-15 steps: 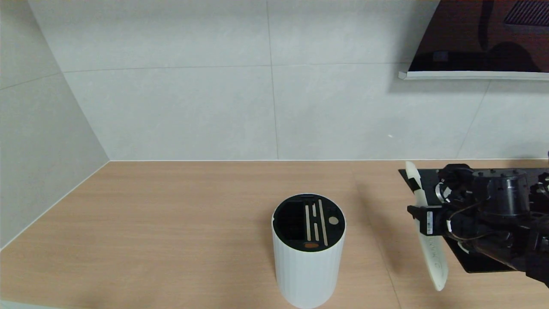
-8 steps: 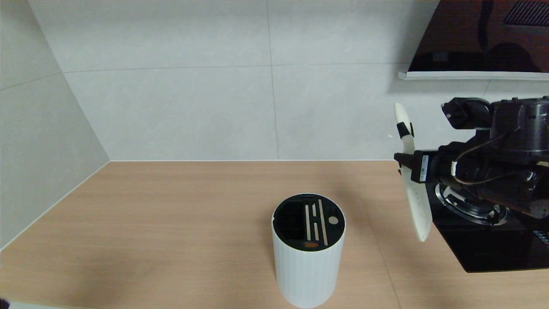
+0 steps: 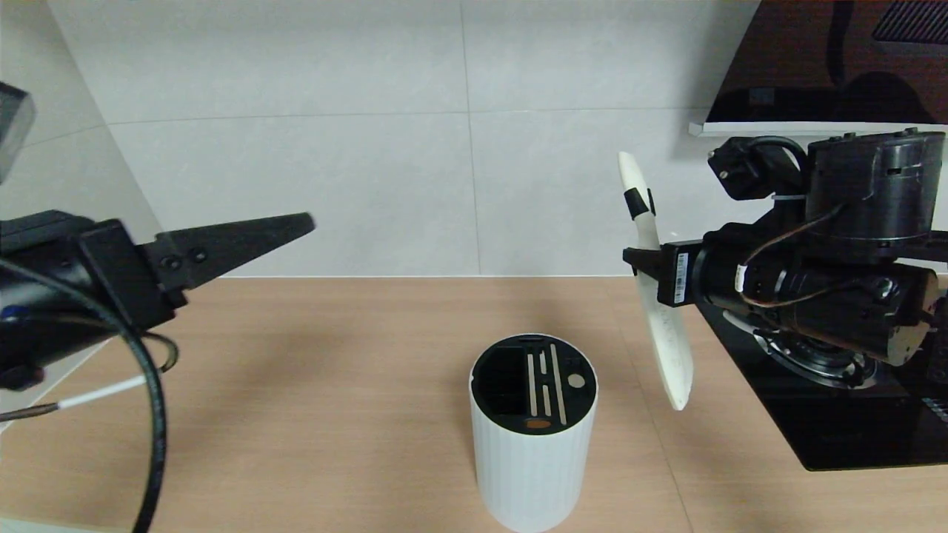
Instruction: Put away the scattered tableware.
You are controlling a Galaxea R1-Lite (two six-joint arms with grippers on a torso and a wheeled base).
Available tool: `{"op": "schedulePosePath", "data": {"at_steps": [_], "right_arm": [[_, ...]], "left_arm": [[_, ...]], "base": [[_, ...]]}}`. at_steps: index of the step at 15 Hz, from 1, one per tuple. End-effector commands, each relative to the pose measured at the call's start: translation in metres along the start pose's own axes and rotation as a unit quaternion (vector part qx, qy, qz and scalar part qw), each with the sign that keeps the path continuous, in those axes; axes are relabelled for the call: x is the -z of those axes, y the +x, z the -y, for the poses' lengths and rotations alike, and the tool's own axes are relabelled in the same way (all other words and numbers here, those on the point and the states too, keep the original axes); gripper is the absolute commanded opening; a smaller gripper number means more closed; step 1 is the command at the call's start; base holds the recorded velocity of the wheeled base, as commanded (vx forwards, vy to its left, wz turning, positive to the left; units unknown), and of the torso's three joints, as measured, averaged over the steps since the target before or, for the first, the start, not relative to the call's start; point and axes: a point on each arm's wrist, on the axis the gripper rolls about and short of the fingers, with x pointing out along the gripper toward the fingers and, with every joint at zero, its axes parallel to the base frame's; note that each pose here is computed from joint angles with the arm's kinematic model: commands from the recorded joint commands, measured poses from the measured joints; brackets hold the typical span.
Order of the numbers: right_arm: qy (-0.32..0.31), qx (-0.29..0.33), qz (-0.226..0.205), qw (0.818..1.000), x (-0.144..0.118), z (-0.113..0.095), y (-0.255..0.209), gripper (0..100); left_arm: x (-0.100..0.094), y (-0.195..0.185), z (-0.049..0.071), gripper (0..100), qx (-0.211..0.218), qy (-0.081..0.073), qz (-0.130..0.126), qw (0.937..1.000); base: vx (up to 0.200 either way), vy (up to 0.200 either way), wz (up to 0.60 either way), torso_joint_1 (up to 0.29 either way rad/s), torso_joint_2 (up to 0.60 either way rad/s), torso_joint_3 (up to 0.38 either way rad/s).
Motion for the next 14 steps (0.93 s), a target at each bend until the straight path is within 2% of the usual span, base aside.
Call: {"op": "schedulePosePath", "data": {"at_steps": [1, 2, 4, 5, 6, 8, 10, 12, 14], "right_arm": [[-0.005, -0.030, -0.005, 1.000, 0.004, -0.018, -0.005, 0], [-0.005, -0.038, -0.006, 0.999, 0.006, -0.024, -0.008, 0], [-0.008, -0.067, -0.009, 0.998, 0.009, -0.043, -0.014, 0], [-0.007, -0.081, -0.009, 0.997, 0.012, -0.051, -0.017, 0], [-0.002, -0.089, -0.011, 0.996, 0.013, -0.056, -0.019, 0], [0.007, -0.104, -0.010, 0.995, 0.013, -0.063, -0.024, 0], [0.006, -0.120, -0.011, 0.993, 0.015, -0.072, -0.027, 0], [0.006, -0.137, -0.018, 0.990, 0.020, -0.081, -0.031, 0], [0.006, -0.150, -0.023, 0.988, 0.023, -0.088, -0.034, 0]], "left_arm": [[0.019, 0.040, 0.004, 100, 0.039, -0.071, -0.044, 0.9957], [0.019, 0.043, 0.007, 100, 0.049, -0.098, -0.043, 0.9930], [0.027, 0.059, 0.015, 100, 0.079, -0.143, -0.048, 0.9854], [0.033, 0.069, 0.019, 100, 0.095, -0.161, -0.051, 0.9811], [0.037, 0.075, 0.019, 100, 0.099, -0.167, -0.053, 0.9795], [0.051, 0.086, 0.022, 100, 0.111, -0.165, -0.063, 0.9781], [0.064, 0.094, 0.025, 100, 0.119, -0.145, -0.067, 0.9799], [0.073, 0.099, 0.030, 100, 0.121, -0.133, -0.057, 0.9821], [0.078, 0.104, 0.037, 100, 0.120, -0.131, -0.039, 0.9833]], "base": [[0.000, 0.000, 0.00, 0.000, 0.00, 0.000], [0.000, 0.000, 0.00, 0.000, 0.00, 0.000], [0.000, 0.000, 0.00, 0.000, 0.00, 0.000], [0.000, 0.000, 0.00, 0.000, 0.00, 0.000], [0.000, 0.000, 0.00, 0.000, 0.00, 0.000], [0.000, 0.000, 0.00, 0.000, 0.00, 0.000], [0.000, 0.000, 0.00, 0.000, 0.00, 0.000], [0.000, 0.000, 0.00, 0.000, 0.00, 0.000], [0.000, 0.000, 0.00, 0.000, 0.00, 0.000]]}}
